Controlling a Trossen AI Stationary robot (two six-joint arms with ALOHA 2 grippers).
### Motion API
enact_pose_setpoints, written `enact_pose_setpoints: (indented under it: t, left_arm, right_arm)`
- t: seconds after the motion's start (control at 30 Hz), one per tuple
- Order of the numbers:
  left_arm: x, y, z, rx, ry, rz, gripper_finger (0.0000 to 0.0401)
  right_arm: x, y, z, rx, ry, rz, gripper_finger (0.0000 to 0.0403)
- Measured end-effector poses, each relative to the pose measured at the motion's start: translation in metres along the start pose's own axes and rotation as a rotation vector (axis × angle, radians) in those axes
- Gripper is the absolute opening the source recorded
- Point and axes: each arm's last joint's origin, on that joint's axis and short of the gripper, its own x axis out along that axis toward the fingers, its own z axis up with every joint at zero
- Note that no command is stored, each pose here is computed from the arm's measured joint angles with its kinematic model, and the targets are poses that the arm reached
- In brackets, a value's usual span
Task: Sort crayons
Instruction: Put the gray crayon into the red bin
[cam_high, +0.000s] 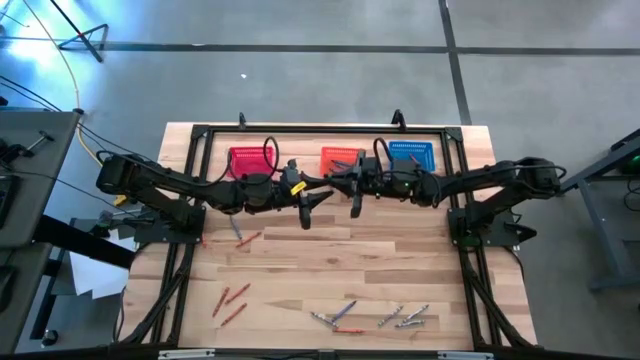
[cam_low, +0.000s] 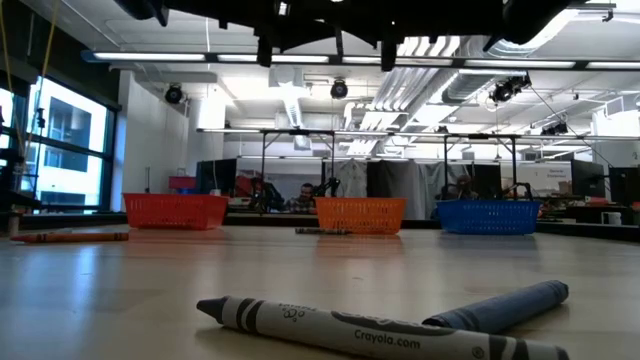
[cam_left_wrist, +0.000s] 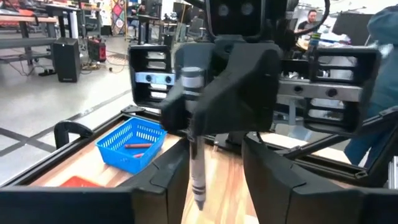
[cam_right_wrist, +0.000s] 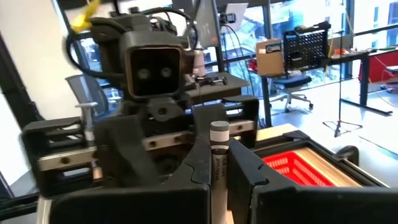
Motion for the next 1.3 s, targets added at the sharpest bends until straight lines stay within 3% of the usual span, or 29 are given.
enact_pose_setpoints:
  t: [0.23, 0.57, 1.03, 1.3]
  left_arm:
    - [-0.001, -0.003, -0.003, -0.016, 0.039, -0.041, 0.014]
    - [-0.003, 0.003, -0.02, -0.006, 0.202, 0.023, 0.0136]
    - [-0.042, 0.029, -0.027, 0.029, 0.49, 0.396, 0.0108]
    - [-0.073, 0.041, -0.018, 0.023, 0.539, 0.586, 0.0098]
  right_arm:
    - [-0.005, -0.011, 0.008, -0.005, 0.003, -0.051, 0.0005]
    - [-0.008, -0.013, 0.011, -0.023, 0.019, -0.059, 0.0005]
    - [-0.001, -0.046, -0.005, 0.058, 0.087, -0.185, 0.0005]
    - [0.047, -0.059, -0.004, 0.05, 0.157, -0.131, 0.0005]
